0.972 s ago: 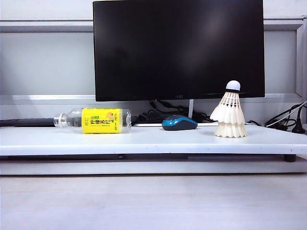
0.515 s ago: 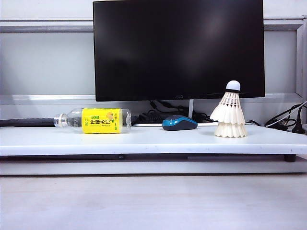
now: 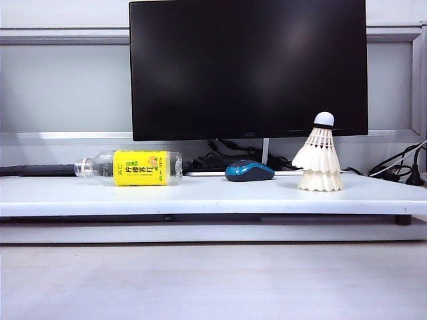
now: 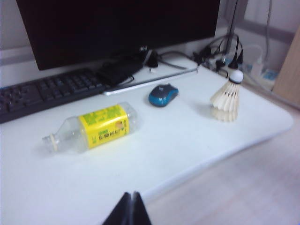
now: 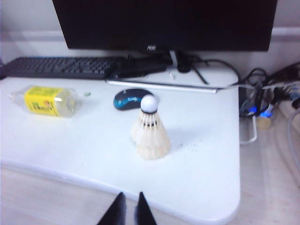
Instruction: Stack the badminton balls on the table vertically.
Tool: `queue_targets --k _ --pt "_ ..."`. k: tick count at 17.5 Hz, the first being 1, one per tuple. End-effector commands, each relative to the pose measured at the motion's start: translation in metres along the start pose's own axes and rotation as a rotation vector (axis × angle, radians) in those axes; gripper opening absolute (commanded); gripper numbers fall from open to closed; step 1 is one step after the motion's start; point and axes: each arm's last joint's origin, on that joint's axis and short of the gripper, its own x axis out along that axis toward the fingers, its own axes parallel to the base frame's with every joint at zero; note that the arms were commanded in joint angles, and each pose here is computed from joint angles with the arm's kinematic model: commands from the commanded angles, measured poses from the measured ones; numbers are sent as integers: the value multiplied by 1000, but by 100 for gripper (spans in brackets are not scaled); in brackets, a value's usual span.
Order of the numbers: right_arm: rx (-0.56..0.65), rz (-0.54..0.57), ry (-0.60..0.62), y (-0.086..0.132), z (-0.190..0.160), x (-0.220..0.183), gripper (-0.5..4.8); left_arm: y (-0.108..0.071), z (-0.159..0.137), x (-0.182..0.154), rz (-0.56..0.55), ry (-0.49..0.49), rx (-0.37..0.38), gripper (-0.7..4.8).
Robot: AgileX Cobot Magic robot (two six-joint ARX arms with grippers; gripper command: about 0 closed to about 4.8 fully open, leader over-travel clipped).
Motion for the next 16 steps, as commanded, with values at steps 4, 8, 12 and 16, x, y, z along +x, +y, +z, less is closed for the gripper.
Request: queue_targets --k 4,8,12,16 --pt "9 7 -17 -1 -15 16 40 0 -10 -2 -8 -94 -20 16" --pt "12 -4 35 -3 -34 27 40 -1 -27 5 -50 -135 -41 16" --pt "20 -1 22 -4 -53 40 40 -1 -44 17 -78 -146 -57 16" --pt "26 13 -105 -5 -64 52 40 0 -57 26 -83 -166 -57 17"
